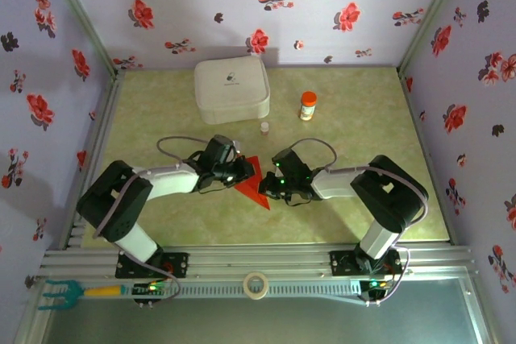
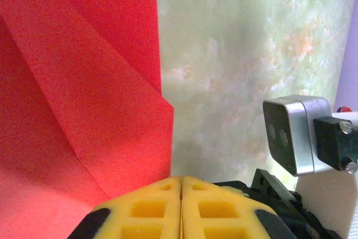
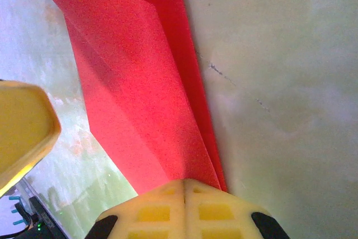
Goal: Fold a paper plane with a square sheet of paper (pick it up from the middle)
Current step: Fourth fold the wing at the center of the table.
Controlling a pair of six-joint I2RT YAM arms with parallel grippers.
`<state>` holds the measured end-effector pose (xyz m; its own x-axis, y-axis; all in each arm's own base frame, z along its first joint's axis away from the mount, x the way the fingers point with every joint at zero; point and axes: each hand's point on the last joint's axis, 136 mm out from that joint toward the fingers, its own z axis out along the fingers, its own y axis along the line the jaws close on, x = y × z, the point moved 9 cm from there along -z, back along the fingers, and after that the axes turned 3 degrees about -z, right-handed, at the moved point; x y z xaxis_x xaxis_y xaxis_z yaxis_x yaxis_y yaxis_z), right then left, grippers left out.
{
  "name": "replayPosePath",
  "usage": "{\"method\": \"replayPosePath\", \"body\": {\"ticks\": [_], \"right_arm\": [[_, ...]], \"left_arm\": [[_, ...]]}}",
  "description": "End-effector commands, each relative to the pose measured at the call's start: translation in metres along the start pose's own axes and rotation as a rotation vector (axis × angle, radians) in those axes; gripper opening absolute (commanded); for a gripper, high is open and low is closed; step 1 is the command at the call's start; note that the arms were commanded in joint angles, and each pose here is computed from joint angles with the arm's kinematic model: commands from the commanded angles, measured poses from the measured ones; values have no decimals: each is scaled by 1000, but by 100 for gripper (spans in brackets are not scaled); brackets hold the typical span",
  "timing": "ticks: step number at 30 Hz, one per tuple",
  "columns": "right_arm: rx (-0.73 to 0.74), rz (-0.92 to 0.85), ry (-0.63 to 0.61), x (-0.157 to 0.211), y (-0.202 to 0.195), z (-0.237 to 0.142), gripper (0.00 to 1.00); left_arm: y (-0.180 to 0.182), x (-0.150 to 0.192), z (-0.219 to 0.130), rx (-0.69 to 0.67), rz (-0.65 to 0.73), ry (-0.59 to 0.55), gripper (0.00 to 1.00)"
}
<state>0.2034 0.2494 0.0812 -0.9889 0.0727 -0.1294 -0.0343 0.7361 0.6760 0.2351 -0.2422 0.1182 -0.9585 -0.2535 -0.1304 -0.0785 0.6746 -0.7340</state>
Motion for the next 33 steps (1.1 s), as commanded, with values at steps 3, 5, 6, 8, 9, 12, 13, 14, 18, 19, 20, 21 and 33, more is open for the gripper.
{"method": "replayPosePath", "body": {"ticks": [3, 5, 6, 8, 9, 12, 13, 14, 18, 19, 20, 21, 33], "right_arm": [[152, 35, 96, 19, -29, 1, 0], [154, 35, 98, 20, -30, 1, 0], [154, 38, 99, 20, -31, 2, 0], [158, 41, 102, 22, -33, 2, 0], [163, 43, 104, 23, -35, 2, 0], [183, 50, 113, 26, -40, 0, 0], [186, 48, 116, 28, -41, -1, 0], [188, 45, 118, 28, -42, -1, 0], [191, 38, 137, 31, -45, 0, 0], [194, 37, 143, 32, -45, 0, 0], [195, 37, 142, 32, -46, 0, 0], [193, 36, 143, 32, -46, 0, 0], [184, 19, 161, 35, -48, 0, 0]], "left_arm": [[4, 5, 12, -39, 11, 68, 7], [5, 5, 19, -40, 14, 84, 8], [7, 4, 21, -55, 9, 83, 9], [13, 2, 25, -89, 1, 73, 9], [17, 0, 27, -106, -8, 70, 8], [27, -7, 28, -140, -29, 65, 9], [31, -10, 28, -157, -33, 61, 9], [34, -12, 28, -171, -37, 57, 9], [44, -24, 22, -216, -55, 36, 9], [46, -27, 21, -225, -58, 35, 9], [47, -30, 20, -234, -60, 33, 9], [48, -34, 19, -243, -62, 31, 9], [69, -69, 10, -342, -110, -3, 9]]}}
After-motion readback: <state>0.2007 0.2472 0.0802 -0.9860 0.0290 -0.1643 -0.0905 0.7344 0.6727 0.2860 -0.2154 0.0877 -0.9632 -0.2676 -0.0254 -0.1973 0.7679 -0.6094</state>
